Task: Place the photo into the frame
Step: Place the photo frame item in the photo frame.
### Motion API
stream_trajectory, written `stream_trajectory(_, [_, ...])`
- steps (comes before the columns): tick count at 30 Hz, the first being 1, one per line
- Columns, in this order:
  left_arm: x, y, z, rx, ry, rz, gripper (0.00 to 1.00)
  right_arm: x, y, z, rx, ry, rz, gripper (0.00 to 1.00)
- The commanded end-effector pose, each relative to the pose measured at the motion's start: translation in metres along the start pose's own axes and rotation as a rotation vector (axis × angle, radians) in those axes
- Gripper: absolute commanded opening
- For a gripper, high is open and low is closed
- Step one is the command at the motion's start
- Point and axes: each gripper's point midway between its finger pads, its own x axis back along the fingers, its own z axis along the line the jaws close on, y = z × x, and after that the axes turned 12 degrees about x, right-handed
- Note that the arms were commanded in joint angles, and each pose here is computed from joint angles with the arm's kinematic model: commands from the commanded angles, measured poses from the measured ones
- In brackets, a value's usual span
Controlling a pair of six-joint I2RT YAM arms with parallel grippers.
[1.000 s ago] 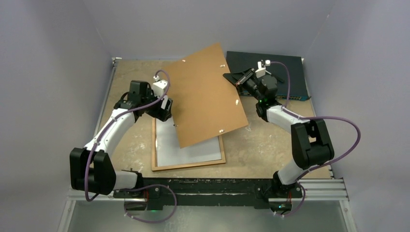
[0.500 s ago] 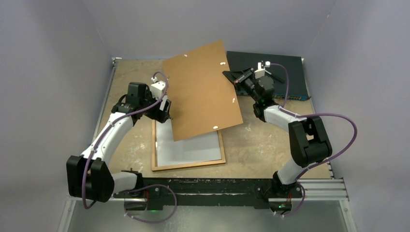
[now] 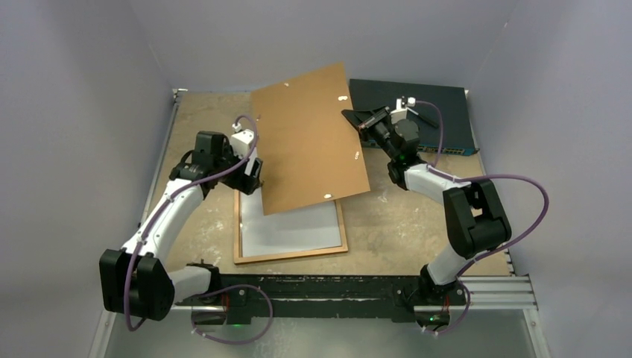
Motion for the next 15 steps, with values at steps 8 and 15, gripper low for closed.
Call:
stream_trajectory(8, [0.014, -0.012, -0.034, -0.004, -0.142, 0.013, 0.79, 0.009, 0.055, 0.061, -0.050, 0.165, -0.268, 0.00])
stream_trajectory(15, [0.030, 0.007, -0.022, -0.055, -0.059, -0.030, 0.80, 0.013, 0.037, 0.048, -0.040, 0.138, -0.193, 0.00])
